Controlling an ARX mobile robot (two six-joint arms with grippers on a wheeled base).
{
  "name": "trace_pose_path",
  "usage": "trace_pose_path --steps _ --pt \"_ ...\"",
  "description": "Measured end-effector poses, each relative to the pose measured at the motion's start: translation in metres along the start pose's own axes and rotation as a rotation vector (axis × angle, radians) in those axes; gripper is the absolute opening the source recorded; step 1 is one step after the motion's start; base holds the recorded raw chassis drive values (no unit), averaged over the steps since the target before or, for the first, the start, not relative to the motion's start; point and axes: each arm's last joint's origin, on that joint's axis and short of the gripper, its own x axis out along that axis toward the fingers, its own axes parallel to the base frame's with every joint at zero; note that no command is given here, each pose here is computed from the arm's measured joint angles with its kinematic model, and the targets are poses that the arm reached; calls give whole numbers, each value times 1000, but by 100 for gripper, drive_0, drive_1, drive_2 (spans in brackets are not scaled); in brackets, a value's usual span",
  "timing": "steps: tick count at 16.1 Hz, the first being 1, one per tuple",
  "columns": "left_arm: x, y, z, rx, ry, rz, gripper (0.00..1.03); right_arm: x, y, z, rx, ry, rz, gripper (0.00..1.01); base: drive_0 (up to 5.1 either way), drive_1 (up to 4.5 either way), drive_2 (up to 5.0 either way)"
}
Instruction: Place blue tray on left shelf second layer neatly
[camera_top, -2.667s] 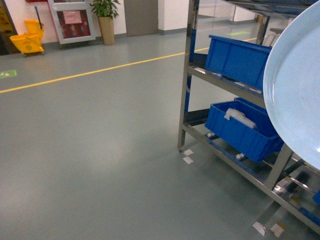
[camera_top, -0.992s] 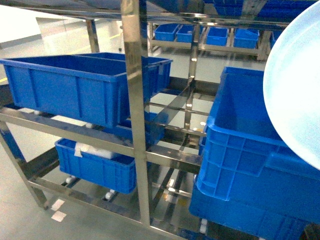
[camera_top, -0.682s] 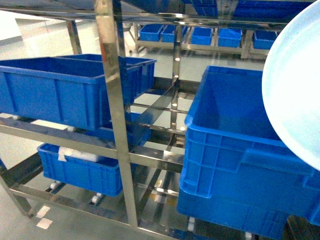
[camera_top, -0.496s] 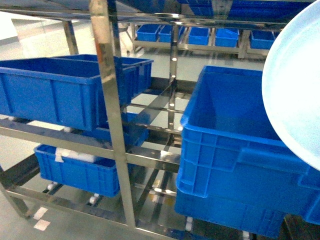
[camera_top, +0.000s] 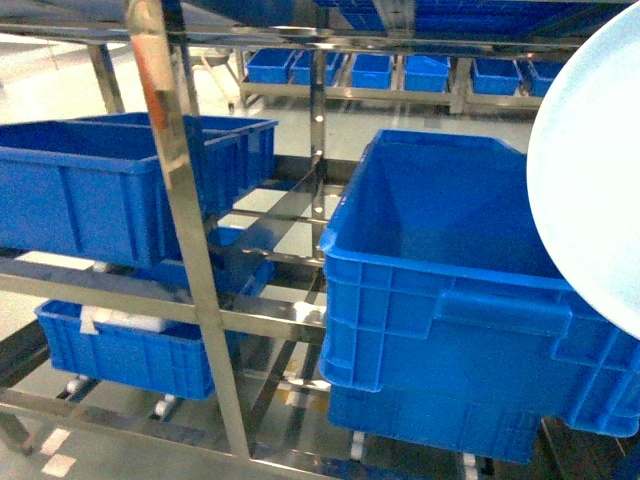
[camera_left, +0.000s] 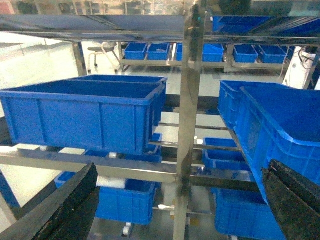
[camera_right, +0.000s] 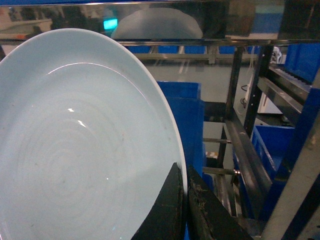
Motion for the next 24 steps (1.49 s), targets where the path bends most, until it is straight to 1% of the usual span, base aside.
trace_pose_path --steps 2,6,7,22,23,24 --pt "0 0 0 0 -1 -1 98 0 0 0 0 -2 -9 2 -455 407 42" --pt "0 0 0 0 -1 -1 98 0 0 0 0 0 -3 2 -430 429 80" --pt "0 0 0 0 -1 0 98 0 0 0 0 1 -3 2 -292 139 139" --pt "0 0 0 0 -2 1 98 0 0 0 0 1 1 2 0 0 0" --pt "0 0 0 0 -2 2 98 1 0 -2 23 41 19 2 0 0 0" --pt "0 0 0 0 -2 2 98 3 0 -6 82 119 59 2 0 0 0"
